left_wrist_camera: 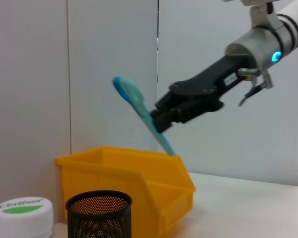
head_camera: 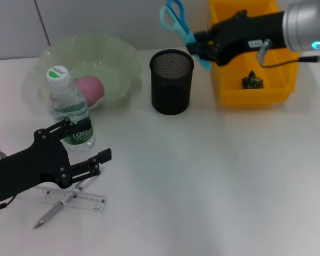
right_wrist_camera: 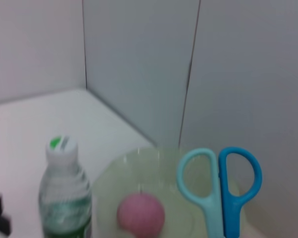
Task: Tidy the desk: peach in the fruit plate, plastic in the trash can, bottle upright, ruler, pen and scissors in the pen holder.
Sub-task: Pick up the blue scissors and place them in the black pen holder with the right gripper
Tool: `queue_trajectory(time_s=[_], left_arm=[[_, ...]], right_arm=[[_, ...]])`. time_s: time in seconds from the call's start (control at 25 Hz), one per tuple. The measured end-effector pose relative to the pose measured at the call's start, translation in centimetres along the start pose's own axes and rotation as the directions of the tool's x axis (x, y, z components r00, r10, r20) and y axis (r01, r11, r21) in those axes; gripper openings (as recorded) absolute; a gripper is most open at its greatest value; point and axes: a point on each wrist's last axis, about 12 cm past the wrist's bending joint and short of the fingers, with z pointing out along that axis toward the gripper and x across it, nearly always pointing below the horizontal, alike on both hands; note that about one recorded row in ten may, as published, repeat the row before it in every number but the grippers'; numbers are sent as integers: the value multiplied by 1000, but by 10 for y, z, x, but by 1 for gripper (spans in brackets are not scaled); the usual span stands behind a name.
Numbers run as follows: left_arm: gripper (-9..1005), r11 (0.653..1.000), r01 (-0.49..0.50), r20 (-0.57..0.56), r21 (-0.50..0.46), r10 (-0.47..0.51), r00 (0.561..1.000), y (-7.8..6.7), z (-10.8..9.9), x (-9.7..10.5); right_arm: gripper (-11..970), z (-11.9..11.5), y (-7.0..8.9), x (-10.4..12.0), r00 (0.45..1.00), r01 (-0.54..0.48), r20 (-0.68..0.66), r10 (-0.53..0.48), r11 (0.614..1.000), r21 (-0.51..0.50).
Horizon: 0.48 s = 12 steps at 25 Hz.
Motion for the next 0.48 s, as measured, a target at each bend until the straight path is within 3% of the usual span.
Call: queue_trajectory(time_s=[0.2, 0.48], left_arm=[[799, 1000, -7, 1, 0, 7, 1000, 0, 0, 0], [796, 1000, -8, 5, 3, 8, 1000, -1, 0, 0]], right_arm=[[218, 17, -13, 7, 998, -1, 60, -3, 998, 57], [220, 38, -18, 20, 985, -11, 173, 2, 999, 54]])
